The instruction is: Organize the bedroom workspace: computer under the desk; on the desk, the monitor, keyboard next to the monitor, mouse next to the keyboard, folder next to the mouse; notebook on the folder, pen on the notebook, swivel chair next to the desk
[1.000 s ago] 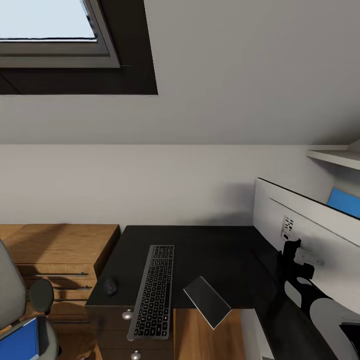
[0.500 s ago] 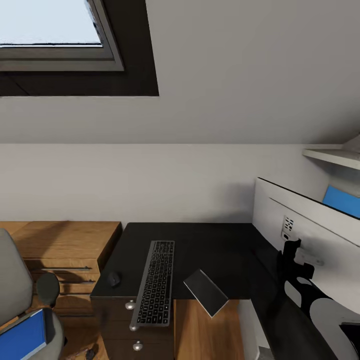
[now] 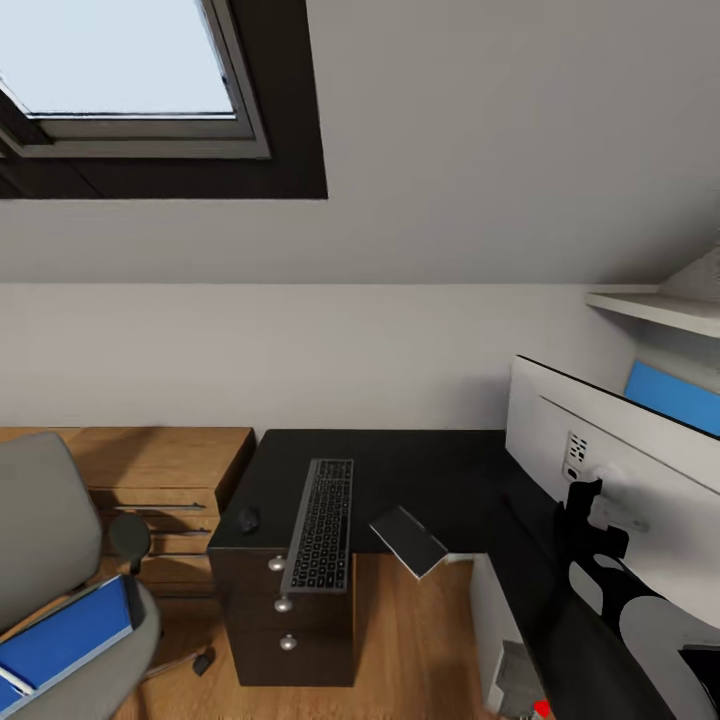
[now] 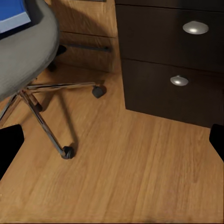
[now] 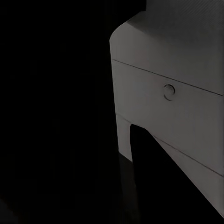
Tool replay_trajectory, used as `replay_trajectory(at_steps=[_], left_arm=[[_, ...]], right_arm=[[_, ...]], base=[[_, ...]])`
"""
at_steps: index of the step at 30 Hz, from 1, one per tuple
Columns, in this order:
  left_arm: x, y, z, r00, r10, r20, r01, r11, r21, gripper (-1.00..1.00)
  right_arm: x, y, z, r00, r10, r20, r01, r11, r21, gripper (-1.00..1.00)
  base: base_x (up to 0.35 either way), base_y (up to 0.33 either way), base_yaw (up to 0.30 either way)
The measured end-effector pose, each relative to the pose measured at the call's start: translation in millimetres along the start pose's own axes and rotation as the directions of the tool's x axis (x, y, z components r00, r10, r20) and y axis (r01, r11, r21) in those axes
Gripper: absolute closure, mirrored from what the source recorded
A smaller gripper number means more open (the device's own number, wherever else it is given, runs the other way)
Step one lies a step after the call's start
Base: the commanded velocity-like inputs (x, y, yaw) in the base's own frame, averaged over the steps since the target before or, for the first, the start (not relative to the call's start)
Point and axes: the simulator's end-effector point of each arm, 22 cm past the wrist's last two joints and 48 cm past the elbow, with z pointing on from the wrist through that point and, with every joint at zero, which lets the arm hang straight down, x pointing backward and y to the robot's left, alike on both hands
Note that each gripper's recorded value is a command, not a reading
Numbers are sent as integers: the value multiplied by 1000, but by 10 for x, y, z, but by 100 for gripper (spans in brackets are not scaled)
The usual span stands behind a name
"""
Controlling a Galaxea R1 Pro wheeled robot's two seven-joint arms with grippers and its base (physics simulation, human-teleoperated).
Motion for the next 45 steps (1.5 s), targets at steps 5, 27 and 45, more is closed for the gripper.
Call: replay_trajectory(at_steps=[5, 27, 45], left_arm=[[0, 0, 0, 1000, 0, 0, 0, 1000, 0, -100], [-7, 5, -2, 1000, 0, 3, 0, 1000, -1, -100], [-2, 0, 0, 1000, 2, 1, -2, 1000, 0, -100]], right_arm=[[0, 0, 0, 1000, 0, 0, 0, 1000, 0, 100], [-5, 9, -7, 1000, 14, 0, -14, 1000, 3, 100], [-1, 20, -4, 1000, 14, -1, -14, 1000, 2, 100]], base=[[-333, 91, 0], [-63, 15, 0], [-217, 0, 0]])
